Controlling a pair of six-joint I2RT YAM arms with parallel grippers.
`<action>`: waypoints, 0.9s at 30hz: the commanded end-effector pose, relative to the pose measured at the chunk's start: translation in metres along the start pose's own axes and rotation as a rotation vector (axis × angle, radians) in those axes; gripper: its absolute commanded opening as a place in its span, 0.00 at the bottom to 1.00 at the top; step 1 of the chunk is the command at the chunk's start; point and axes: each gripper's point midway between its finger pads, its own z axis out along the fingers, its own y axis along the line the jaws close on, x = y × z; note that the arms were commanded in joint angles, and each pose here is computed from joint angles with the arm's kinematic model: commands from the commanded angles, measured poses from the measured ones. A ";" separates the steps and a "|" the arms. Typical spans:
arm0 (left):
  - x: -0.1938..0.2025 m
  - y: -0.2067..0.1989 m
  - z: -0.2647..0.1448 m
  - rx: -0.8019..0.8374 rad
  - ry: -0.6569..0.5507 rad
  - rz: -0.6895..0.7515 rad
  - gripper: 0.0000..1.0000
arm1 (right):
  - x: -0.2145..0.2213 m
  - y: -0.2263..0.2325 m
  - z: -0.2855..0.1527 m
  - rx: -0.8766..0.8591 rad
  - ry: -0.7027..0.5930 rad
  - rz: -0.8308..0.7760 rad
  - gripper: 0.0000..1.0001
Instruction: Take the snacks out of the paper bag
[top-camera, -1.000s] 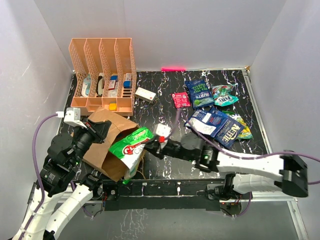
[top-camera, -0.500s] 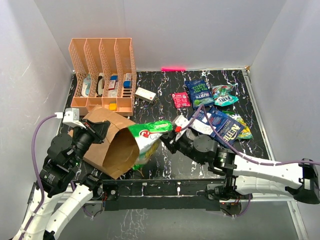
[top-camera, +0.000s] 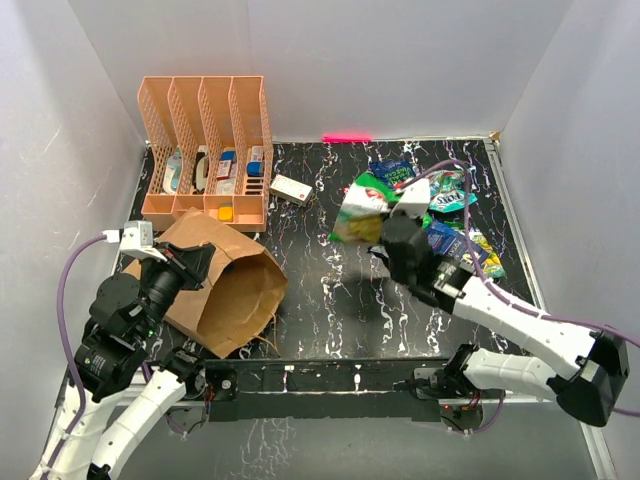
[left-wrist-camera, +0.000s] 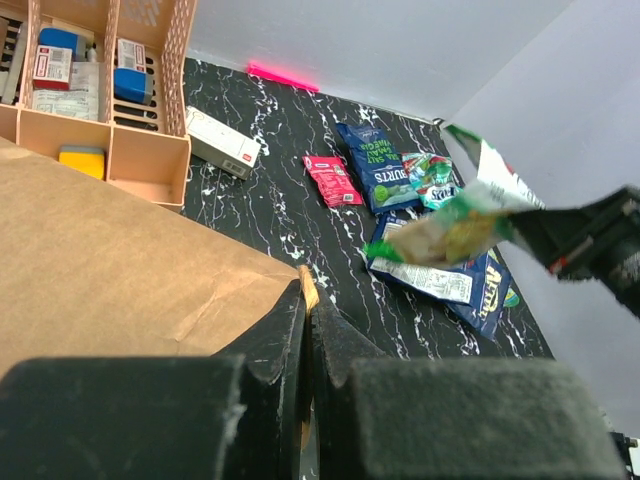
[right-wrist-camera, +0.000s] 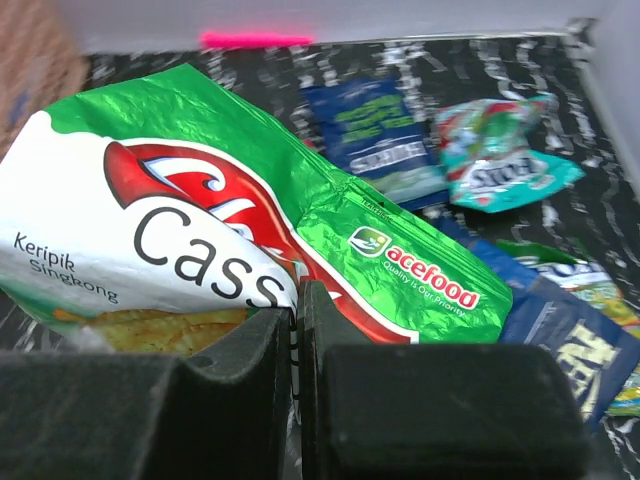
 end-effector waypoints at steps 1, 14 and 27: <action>0.000 0.000 0.002 0.007 -0.007 0.014 0.00 | -0.043 -0.038 0.037 0.130 -0.042 0.177 0.08; -0.005 0.005 -0.010 -0.003 -0.042 0.022 0.00 | -0.054 -0.039 0.131 -0.040 0.092 0.285 0.08; -0.004 0.003 -0.004 -0.006 -0.024 0.034 0.00 | 0.019 0.058 0.054 -0.625 0.415 0.457 0.08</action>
